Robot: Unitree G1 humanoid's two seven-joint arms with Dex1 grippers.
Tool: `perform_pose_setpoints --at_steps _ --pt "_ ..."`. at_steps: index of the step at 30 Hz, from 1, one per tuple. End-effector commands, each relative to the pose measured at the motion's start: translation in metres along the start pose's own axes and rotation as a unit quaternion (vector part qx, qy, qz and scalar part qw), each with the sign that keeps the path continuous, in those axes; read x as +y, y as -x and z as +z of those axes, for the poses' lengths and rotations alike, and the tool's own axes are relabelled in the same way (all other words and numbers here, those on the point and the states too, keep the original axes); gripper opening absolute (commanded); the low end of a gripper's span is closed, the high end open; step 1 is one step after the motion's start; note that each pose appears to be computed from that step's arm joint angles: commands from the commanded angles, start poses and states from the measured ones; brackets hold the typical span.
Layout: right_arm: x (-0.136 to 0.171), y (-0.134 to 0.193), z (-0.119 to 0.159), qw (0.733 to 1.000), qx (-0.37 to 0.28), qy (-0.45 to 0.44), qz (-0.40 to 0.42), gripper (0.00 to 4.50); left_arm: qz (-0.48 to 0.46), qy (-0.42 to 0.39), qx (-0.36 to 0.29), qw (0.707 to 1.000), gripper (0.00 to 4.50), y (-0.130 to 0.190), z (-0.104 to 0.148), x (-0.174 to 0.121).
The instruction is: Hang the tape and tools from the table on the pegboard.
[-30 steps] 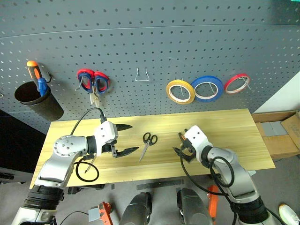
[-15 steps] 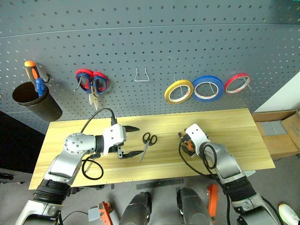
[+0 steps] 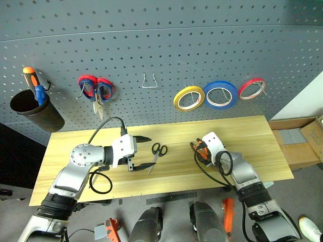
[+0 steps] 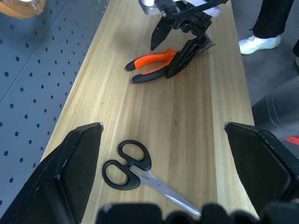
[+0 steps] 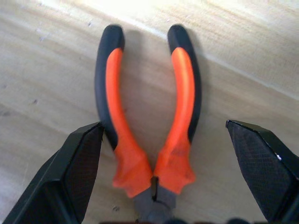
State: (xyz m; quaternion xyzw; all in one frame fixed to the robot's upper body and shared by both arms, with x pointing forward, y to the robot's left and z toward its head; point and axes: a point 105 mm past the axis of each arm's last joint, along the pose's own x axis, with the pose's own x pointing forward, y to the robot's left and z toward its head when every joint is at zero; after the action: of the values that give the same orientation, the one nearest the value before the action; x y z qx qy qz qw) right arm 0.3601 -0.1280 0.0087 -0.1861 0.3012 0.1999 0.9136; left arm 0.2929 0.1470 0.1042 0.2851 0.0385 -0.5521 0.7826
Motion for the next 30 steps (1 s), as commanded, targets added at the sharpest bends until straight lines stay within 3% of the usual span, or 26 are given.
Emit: perform_pose_setpoints --at_steps 1,4,10,13,19,22,25,30 --pt "-0.003 -0.004 -0.009 1.000 0.016 -0.007 -0.005 4.45 -0.005 -0.012 -0.008 1.000 4.50 -0.001 0.005 -0.003" --pt "-0.003 -0.007 -0.014 1.000 0.026 -0.003 -0.001 4.28 -0.005 -0.012 -0.008 1.000 4.50 -0.002 0.005 -0.004" --pt "-0.003 -0.004 -0.023 0.999 0.036 0.019 0.007 2.79 -0.001 -0.008 -0.009 1.000 4.50 -0.002 0.003 -0.007" --pt "0.000 -0.002 -0.022 0.999 0.031 0.025 0.011 2.76 0.001 -0.006 -0.009 1.000 4.50 -0.002 0.001 -0.007" --pt "0.013 0.008 0.009 0.996 -0.033 0.079 0.025 2.76 0.030 0.013 -0.008 0.999 4.50 0.006 -0.004 -0.001" --pt "0.023 0.020 0.031 0.991 -0.086 0.096 0.047 2.76 0.072 0.035 -0.014 0.997 4.50 0.015 -0.006 0.008" --pt "0.036 0.046 0.064 0.977 -0.181 0.075 0.080 2.75 0.145 0.061 -0.026 0.987 4.50 0.034 -0.007 0.021" --pt "0.061 0.089 0.104 0.953 -0.273 0.034 0.124 2.75 0.178 0.140 -0.039 0.973 4.50 0.055 -0.007 0.011"
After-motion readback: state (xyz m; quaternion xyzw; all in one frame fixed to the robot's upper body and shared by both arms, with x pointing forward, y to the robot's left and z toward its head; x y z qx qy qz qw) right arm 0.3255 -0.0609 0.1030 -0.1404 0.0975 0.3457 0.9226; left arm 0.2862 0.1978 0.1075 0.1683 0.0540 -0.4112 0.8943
